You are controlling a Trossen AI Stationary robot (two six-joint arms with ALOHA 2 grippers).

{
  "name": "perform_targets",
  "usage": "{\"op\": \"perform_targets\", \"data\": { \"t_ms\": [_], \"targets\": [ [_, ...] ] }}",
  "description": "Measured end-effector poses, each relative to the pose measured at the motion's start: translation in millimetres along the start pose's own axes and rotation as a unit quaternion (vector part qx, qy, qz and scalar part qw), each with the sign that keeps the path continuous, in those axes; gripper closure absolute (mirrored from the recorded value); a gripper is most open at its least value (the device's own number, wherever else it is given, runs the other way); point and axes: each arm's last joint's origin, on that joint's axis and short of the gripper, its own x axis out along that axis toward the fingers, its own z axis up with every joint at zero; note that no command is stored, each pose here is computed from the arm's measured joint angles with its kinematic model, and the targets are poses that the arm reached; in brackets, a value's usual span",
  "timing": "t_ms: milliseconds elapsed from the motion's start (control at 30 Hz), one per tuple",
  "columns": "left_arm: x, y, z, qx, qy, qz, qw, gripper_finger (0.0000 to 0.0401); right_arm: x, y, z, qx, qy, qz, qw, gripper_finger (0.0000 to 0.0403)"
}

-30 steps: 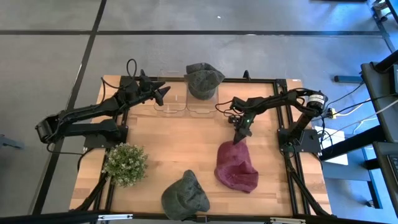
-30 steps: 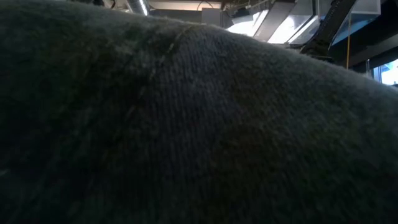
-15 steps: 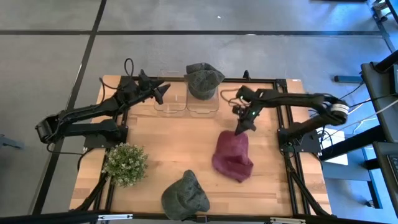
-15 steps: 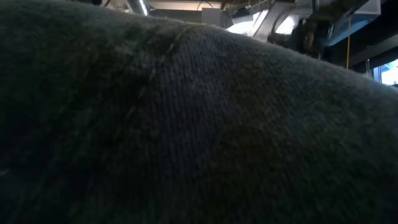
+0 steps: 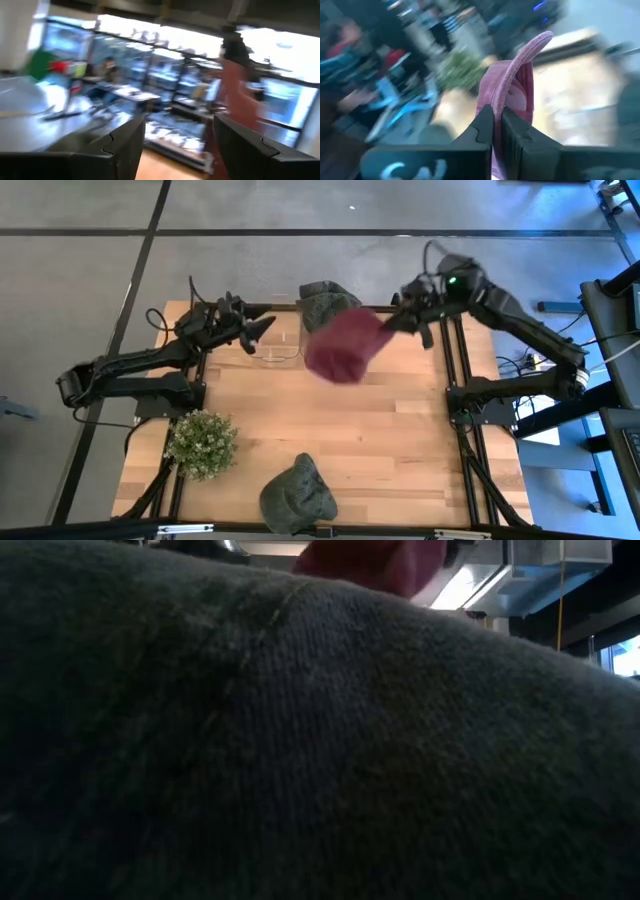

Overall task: Pick & Place hat
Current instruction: Put the maroon cap into the left transparent bin

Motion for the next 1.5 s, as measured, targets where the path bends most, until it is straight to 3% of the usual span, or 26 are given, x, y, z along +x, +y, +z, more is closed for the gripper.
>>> {"op": "perform_targets", "data": {
  "t_ms": [167,400,633,967,1233,1500],
  "targets": [
    [1.1,-13.0,-1.6,-0.006,0.009,-0.071,0.997,0.0174,-6.1,-0.1,23.4,0.003,-0.040,-0.092,0.995,0.0386],
    [7.9,-20.9,-15.8,-0.020,0.038,-0.076,0.996,0.0174,21.9,-26.5,31.8,0.003,-0.060,-0.126,0.990,0.0386],
    [19.7,-12.4,-39.6,-0.042,0.069,0.007,0.997,0.0174,54.7,-49.0,33.8,0.029,-0.064,-0.047,0.996,0.0386],
    [26.0,-1.6,-56.1,-0.099,0.071,0.104,0.987,0.0174,74.5,-50.4,33.7,0.017,-0.069,-0.023,0.997,0.0386],
    [27.1,-2.3,-52.2,-0.100,0.047,0.103,0.989,0.0174,95.5,-44.3,30.7,-0.008,-0.067,-0.008,0.998,0.0386],
    [27.1,-2.2,-52.1,-0.138,0.042,0.106,0.984,0.0174,108.4,-39.8,32.6,-0.032,-0.087,0.002,0.996,0.0385]
  ]
}}
